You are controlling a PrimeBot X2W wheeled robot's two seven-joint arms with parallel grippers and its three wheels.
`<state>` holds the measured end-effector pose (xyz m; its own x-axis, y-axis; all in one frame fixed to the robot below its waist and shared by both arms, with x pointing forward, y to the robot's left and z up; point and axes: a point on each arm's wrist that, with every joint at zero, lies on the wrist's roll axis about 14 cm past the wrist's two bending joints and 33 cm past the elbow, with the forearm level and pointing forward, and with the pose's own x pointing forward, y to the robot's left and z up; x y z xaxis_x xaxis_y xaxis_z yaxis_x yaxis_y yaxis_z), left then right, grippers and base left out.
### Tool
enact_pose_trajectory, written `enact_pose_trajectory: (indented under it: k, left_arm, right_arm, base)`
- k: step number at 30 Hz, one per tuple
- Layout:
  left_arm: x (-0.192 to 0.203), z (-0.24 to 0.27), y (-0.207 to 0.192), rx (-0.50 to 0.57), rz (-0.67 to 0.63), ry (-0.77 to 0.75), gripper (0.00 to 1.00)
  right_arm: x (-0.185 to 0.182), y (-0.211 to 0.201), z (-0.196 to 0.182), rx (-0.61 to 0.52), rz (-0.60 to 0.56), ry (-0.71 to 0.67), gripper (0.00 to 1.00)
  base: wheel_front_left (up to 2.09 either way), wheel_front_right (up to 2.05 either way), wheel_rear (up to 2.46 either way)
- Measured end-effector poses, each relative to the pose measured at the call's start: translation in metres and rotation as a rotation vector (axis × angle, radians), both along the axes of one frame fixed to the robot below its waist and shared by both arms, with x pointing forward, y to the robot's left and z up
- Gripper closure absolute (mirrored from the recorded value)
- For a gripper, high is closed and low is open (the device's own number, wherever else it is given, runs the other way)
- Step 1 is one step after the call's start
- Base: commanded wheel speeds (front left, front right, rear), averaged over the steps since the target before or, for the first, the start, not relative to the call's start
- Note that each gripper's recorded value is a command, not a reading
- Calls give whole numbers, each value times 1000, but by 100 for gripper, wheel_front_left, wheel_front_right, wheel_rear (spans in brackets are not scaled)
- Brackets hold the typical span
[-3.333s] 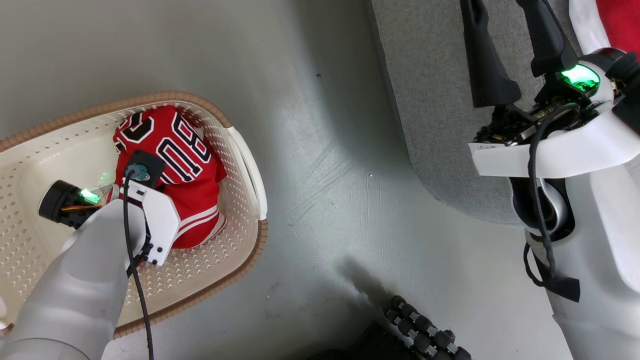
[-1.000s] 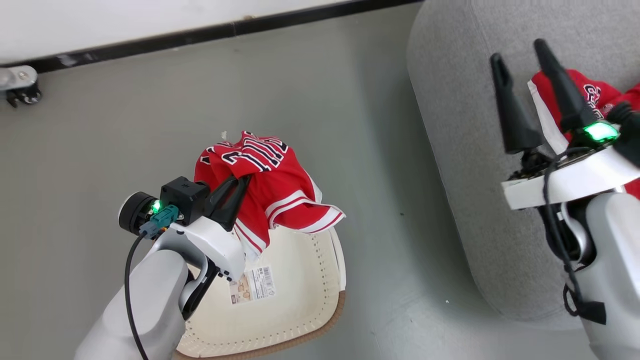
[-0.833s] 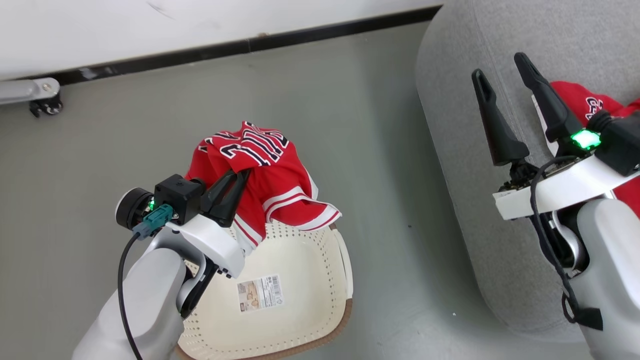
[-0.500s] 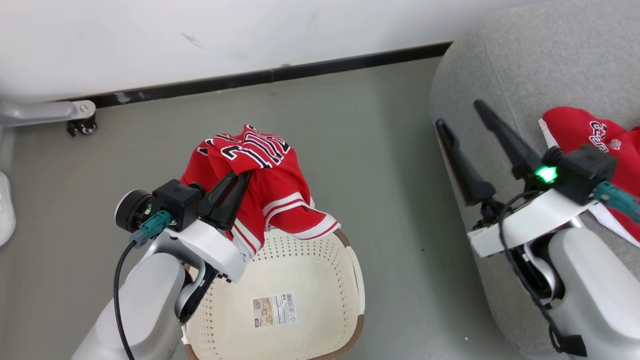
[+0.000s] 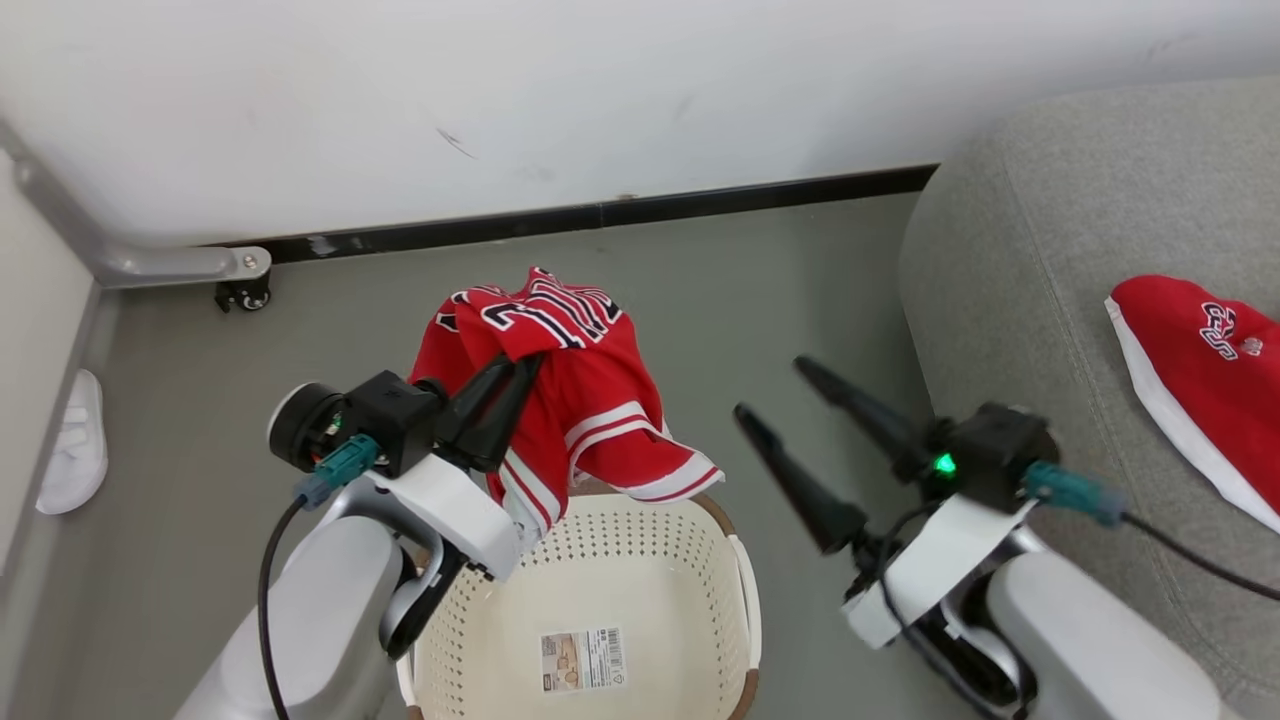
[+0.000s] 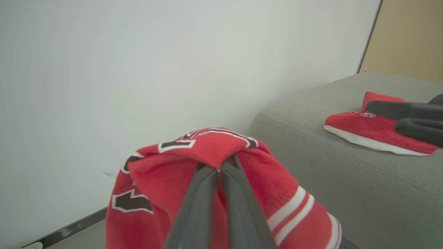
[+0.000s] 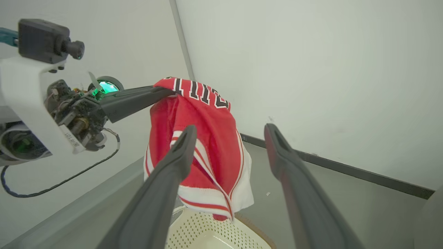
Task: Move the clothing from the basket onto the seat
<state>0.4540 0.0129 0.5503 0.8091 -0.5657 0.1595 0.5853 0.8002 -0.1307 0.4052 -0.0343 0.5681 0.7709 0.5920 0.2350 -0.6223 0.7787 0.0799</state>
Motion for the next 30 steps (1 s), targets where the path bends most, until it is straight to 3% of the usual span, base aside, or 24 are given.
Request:
enact_pose_trajectory:
  k: [8, 30]
  left_arm:
    - [-13, 22, -3, -13, -10, -54, 100]
    - [-52, 45, -23, -24, -85, -107, 100]
  right_arm:
    - [-19, 31, -12, -18, 105, 41, 0]
    - [-30, 72, -30, -51, 228, 110, 0]
  base:
    - [0, 0, 0]
    - [0, 0, 0]
